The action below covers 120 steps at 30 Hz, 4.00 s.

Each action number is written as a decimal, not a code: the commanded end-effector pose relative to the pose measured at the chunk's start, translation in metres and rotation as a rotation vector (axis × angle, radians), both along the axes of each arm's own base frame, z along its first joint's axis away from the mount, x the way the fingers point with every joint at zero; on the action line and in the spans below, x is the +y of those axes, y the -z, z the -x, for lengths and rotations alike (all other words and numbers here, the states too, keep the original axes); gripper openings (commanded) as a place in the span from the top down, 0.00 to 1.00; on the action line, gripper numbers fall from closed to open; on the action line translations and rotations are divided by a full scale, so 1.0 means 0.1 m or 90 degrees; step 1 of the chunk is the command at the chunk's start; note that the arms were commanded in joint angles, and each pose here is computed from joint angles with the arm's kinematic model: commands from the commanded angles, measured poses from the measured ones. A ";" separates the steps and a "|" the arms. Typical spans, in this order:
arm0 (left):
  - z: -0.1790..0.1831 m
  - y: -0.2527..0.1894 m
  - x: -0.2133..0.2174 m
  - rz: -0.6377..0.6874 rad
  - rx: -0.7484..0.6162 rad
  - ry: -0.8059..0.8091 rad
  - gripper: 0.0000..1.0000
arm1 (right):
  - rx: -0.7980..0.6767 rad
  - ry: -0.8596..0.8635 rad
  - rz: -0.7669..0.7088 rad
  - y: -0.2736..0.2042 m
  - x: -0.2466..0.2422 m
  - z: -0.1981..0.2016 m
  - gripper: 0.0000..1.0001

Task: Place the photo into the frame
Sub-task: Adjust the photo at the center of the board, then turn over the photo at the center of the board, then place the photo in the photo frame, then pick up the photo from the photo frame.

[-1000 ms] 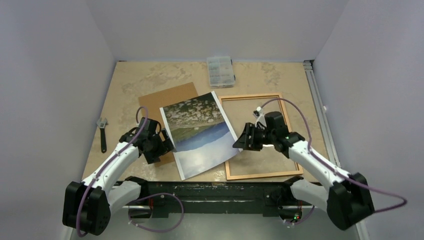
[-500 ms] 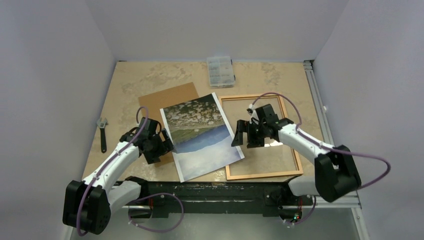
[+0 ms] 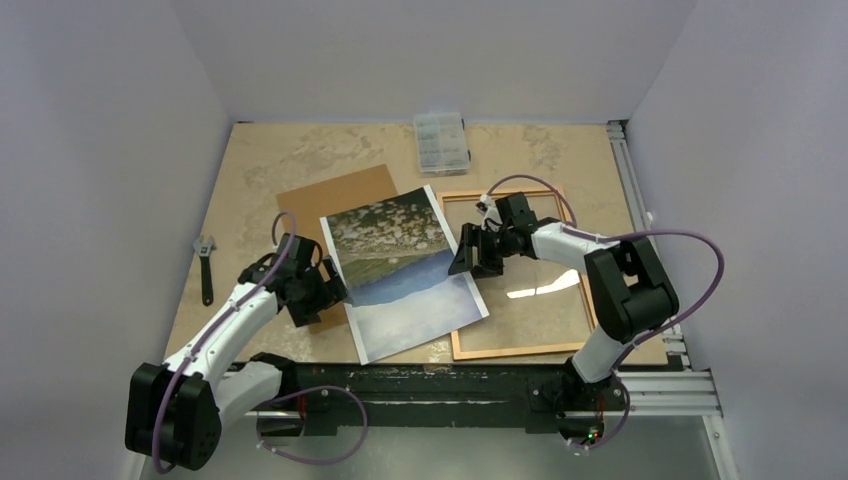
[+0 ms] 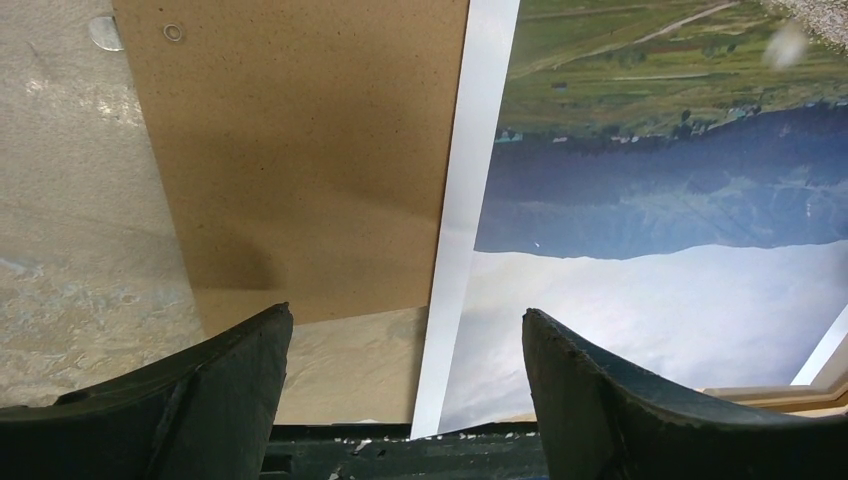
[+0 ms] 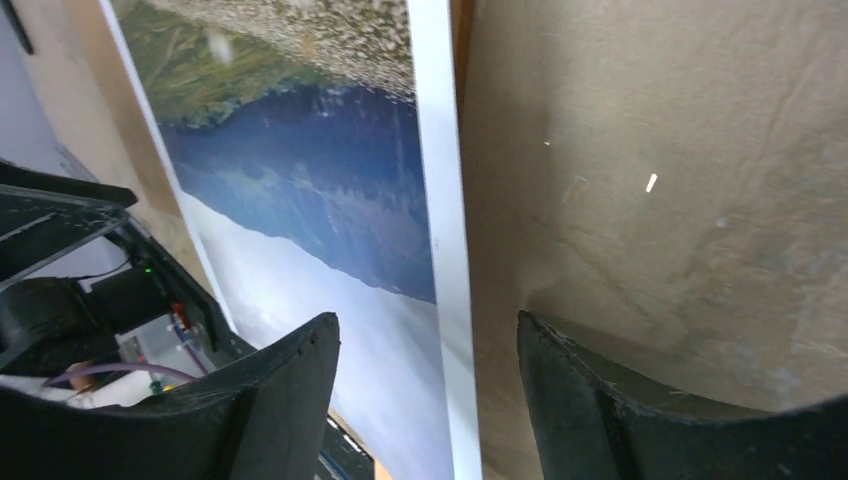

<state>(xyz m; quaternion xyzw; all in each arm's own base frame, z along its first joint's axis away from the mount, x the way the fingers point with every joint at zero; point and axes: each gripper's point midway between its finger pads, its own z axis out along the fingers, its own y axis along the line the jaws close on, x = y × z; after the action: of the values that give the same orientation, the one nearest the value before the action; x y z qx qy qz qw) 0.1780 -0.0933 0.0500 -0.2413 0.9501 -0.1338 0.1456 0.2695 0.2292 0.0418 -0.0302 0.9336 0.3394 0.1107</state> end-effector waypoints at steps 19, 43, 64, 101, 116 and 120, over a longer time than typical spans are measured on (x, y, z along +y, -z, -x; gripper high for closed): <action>-0.08 -0.40 0.00 0.004 -0.070 0.017 0.18 | -0.119 0.021 -0.063 -0.98 0.05 -0.13 1.00; -0.06 -0.48 -0.06 0.031 -0.082 0.014 0.18 | -0.493 0.332 0.243 -2.91 -1.57 0.10 1.00; -0.14 -0.59 -0.26 0.110 -0.123 0.021 0.18 | -0.354 -0.010 0.001 -1.83 0.31 0.61 0.99; -0.53 -0.08 -1.84 0.340 -0.087 0.150 0.31 | -0.013 0.071 -0.112 -0.44 -0.16 0.55 0.11; -0.62 -0.34 -2.07 0.377 -0.159 0.156 0.37 | 0.025 0.083 -0.102 -0.14 -0.19 0.64 0.12; -0.63 -0.50 -2.09 0.385 -0.188 0.157 0.44 | 0.019 0.084 -0.107 -0.20 -0.18 0.62 0.12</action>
<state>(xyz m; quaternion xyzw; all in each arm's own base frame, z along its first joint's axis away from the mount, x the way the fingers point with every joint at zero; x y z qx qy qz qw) 0.2300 -0.2941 0.0671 -0.1405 0.8835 -0.4249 0.1382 0.2029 0.2079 0.0533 0.0510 0.9102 0.3969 0.1068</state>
